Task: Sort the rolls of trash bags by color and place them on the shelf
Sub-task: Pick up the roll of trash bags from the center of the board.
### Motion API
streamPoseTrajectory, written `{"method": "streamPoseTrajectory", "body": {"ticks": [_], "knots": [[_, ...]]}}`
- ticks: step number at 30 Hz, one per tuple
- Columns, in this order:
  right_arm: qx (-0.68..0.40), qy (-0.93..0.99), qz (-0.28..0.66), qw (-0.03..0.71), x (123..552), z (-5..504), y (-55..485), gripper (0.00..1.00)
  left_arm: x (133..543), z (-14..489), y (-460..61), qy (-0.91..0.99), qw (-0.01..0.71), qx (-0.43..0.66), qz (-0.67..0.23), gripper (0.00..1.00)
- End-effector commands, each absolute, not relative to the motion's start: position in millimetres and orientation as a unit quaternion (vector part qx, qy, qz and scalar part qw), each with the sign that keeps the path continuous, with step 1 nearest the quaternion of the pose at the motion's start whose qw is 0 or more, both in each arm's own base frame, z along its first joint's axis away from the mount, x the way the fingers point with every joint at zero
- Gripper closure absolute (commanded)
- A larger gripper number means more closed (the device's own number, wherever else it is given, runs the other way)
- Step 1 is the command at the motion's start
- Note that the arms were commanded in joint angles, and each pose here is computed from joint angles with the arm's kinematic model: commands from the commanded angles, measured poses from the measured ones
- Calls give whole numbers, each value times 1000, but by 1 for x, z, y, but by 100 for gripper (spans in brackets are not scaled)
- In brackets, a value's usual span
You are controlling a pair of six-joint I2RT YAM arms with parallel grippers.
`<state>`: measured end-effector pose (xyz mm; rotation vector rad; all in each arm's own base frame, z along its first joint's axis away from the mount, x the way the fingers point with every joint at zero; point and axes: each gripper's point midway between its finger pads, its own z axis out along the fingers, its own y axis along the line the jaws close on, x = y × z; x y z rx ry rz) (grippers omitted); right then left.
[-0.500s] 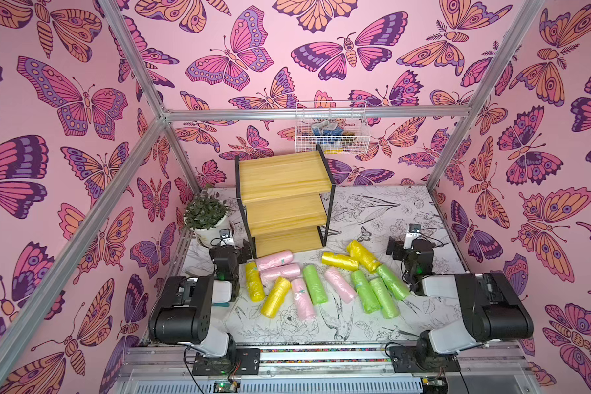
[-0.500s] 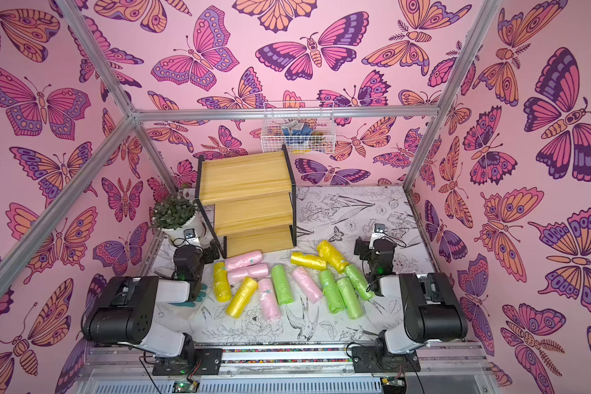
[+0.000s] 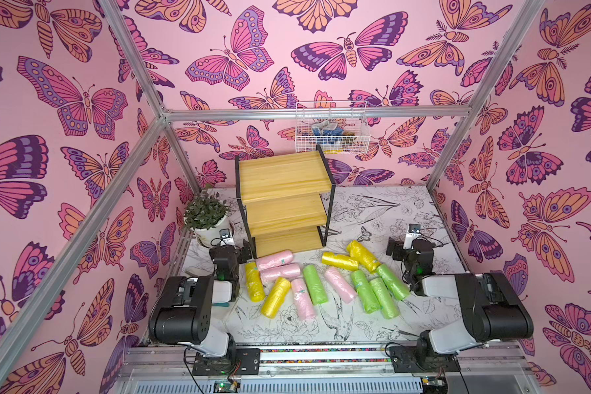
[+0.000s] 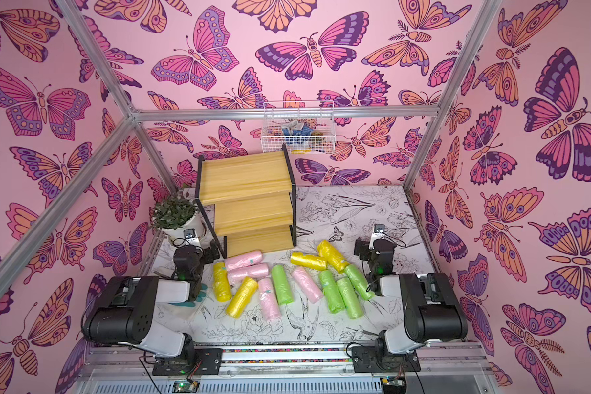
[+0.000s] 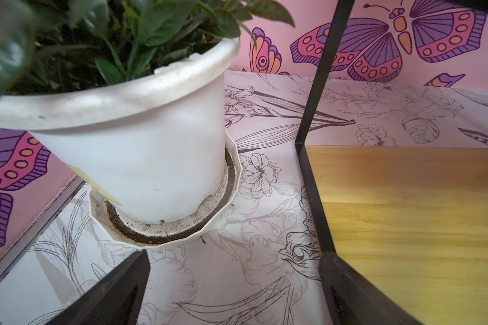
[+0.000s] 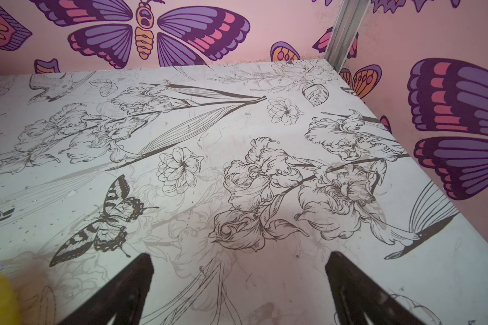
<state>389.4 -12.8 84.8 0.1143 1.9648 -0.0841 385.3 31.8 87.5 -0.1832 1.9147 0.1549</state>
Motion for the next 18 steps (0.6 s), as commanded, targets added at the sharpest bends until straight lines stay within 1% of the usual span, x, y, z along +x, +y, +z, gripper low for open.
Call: {"method": "streamPoseTrajectory", "body": {"ticks": [1,7,9,10,12,13,14,15,18], "knots": [[49,826,-30,561,394,94,-13,1,388,91,31,812,575,-74,66,0],[48,825,-30,562,394,94,-13,1,388,91,31,811,576,-74,65,1],[29,812,-23,582,394,107,-6,1,384,98,26,803,591,-60,60,1],[23,813,-40,580,391,114,-4,1,377,98,24,801,592,-55,66,1],[21,825,-74,560,382,134,2,1,370,116,25,795,595,-63,96,0],[26,825,-75,559,379,145,3,1,367,125,25,792,598,-64,106,0],[45,823,-65,562,374,158,2,1,363,136,26,786,604,-69,114,0],[66,823,-51,561,367,168,1,1,357,156,29,766,627,-85,116,0],[132,820,-13,557,346,190,-4,1,338,184,35,742,649,-126,106,0]]}}
